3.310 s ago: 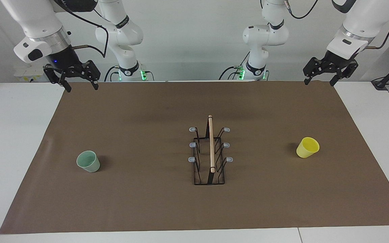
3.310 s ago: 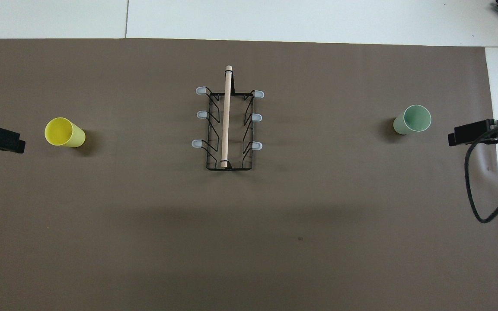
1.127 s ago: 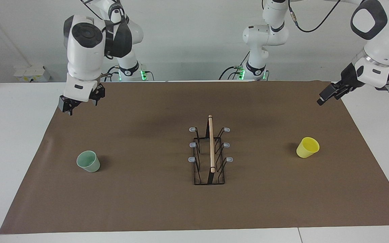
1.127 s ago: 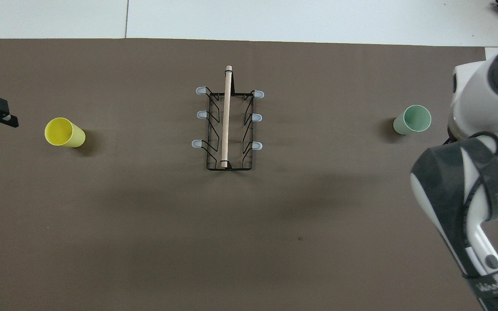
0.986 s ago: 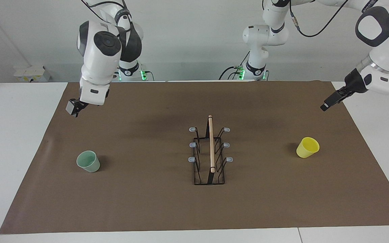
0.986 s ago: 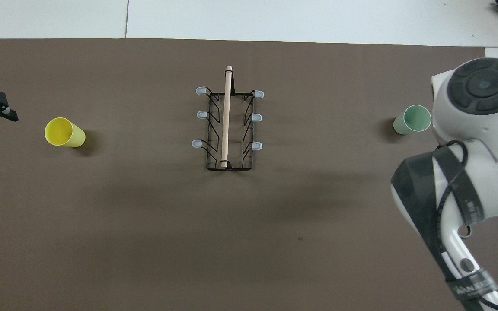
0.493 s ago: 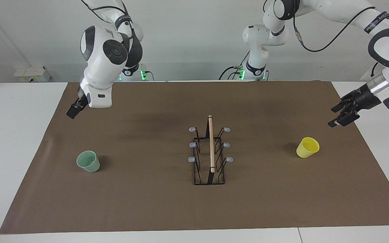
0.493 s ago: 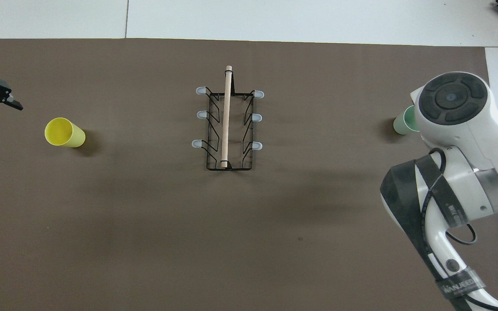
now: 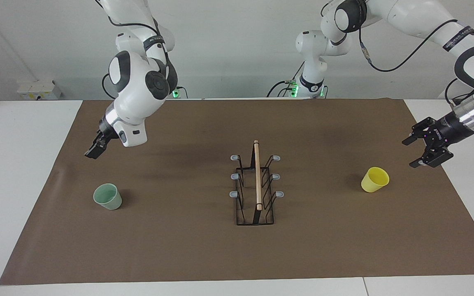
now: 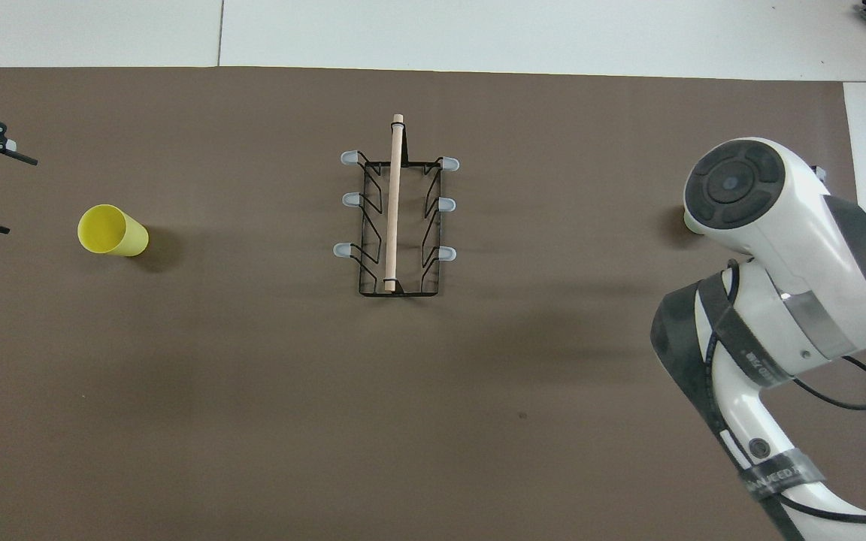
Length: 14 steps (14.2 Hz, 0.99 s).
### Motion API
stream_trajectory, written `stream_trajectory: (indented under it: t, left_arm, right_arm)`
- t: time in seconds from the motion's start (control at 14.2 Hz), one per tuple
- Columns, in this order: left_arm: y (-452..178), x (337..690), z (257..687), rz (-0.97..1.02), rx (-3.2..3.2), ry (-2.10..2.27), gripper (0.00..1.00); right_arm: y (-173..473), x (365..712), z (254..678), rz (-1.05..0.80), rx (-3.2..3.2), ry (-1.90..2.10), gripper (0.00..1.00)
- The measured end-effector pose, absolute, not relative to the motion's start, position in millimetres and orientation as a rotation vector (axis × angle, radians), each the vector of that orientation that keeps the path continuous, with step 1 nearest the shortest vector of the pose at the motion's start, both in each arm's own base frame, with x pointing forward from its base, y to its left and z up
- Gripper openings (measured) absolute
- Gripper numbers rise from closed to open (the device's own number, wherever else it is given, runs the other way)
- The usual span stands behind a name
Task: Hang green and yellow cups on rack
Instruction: 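Move the right gripper over the pale green cup while the left gripper opens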
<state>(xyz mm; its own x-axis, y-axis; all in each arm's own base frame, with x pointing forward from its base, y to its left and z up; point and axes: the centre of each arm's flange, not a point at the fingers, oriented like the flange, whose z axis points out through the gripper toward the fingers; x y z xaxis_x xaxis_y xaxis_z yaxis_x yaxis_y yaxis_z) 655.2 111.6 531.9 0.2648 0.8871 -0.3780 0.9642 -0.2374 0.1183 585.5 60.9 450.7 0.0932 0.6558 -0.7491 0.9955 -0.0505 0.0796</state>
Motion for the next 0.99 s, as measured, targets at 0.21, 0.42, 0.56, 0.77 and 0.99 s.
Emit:
stream_trajectory:
  t: [0.21, 0.42, 0.56, 0.77, 0.99]
  left_arm:
    - [111.8, 655.8, 528.0, -0.371, 2.163, 1.714, 0.96]
    - [125.4, 659.2, 497.8, -0.469, 2.069, 1.754, 0.96]
    - [146.1, 657.8, 469.7, -0.530, 1.992, 1.798, 0.96]
    - [161.1, 653.4, 444.9, -0.554, 1.937, 1.850, 0.97]
    - [163.4, 651.7, 425.7, -0.549, 1.881, 1.876, 1.00]
  right_arm:
    - [66.6, 597.8, 418.4, -0.735, 1.695, 1.666, 1.00]
    - [69.0, 604.9, 390.6, -0.759, 1.620, 1.695, 1.00]
    - [75.5, 607.5, 365.9, -0.788, 1.578, 1.700, 1.00]
    - [92.7, 611.0, 327.7, -0.790, 1.503, 1.693, 1.00]
    - [98.2, 611.7, 304.0, -0.797, 1.435, 1.699, 1.00]
